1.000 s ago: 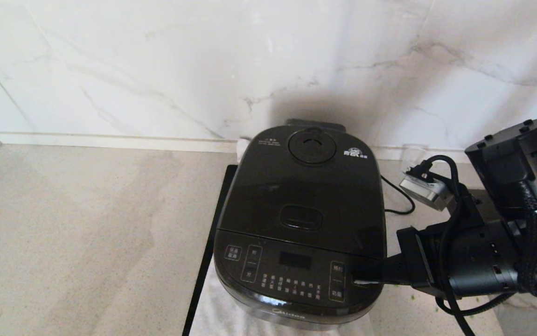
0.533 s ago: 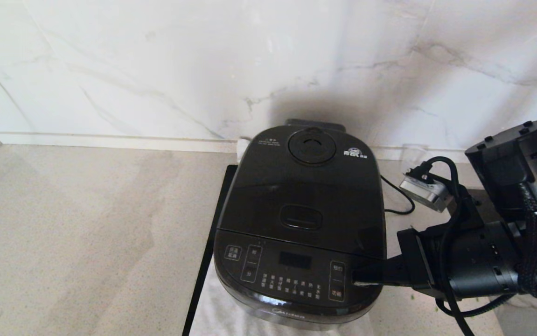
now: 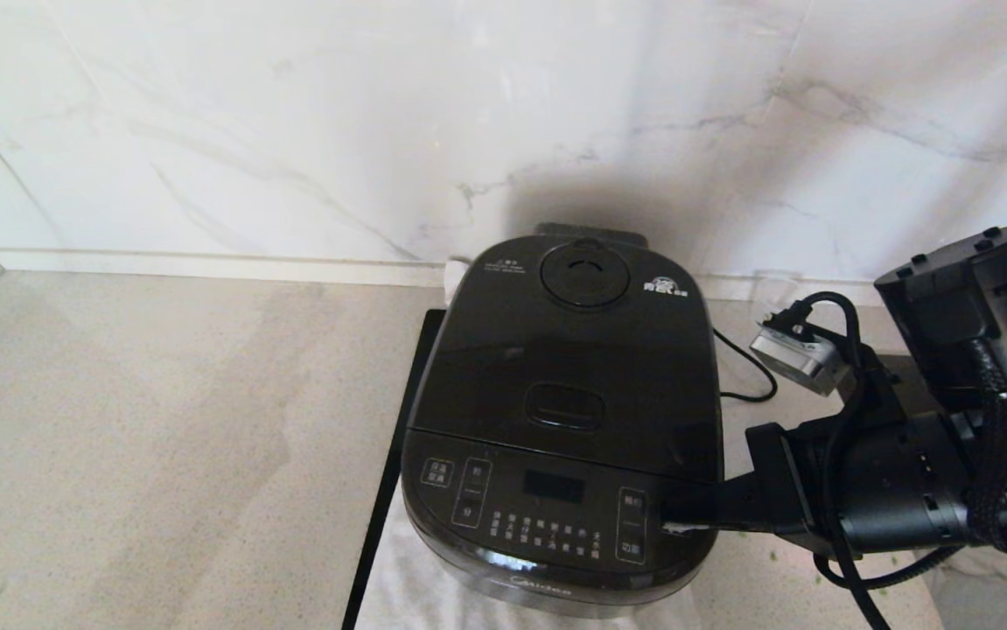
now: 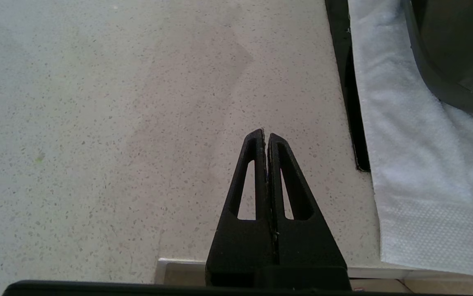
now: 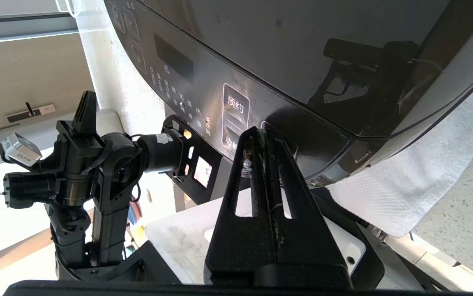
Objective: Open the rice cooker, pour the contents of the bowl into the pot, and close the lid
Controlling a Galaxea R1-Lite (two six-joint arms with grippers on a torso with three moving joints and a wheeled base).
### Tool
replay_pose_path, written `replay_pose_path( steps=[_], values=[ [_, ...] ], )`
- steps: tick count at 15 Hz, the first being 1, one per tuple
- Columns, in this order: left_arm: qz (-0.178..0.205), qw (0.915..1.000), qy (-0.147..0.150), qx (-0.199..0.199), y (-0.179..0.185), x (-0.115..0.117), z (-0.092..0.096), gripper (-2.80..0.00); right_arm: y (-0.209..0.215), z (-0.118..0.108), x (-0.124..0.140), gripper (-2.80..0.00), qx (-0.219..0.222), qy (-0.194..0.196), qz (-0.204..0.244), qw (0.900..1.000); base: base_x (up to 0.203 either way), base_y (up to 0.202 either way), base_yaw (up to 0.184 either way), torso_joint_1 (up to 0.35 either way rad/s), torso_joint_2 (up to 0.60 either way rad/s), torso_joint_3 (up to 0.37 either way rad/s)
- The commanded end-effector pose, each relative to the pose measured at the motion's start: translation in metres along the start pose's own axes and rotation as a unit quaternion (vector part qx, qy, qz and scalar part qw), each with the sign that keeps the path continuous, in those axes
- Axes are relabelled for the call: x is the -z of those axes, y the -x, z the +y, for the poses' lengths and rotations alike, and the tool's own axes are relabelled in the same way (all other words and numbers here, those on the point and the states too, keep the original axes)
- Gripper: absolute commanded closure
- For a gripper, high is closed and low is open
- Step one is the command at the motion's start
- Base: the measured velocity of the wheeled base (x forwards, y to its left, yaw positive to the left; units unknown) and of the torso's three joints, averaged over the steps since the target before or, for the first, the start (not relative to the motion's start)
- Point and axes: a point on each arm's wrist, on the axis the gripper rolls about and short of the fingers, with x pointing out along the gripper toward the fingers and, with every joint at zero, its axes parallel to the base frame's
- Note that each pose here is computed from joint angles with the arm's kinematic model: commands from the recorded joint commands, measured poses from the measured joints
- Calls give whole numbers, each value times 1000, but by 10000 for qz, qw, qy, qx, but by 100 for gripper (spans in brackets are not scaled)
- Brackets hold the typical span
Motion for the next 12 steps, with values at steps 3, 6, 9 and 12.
replay_pose_path(
  steps=[3,6,9,12],
  values=[
    [-7,10000,-3,-2,0,0,0,0,-5,-4,-2,0,45,-91,71,9999,0,0,0,0,0,0],
    [-8,10000,-3,3,0,0,0,0,-6,-7,-4,0,21,-132,103,9999,0,0,0,0,0,0],
    [-2,10000,-3,3,0,0,0,0,-7,-8,-4,0,35,-144,110,9998,0,0,0,0,0,0],
    [-2,10000,-3,1,0,0,0,0,-3,-5,-5,0,-14,-112,45,9999,0,0,0,0,0,0]
  ],
)
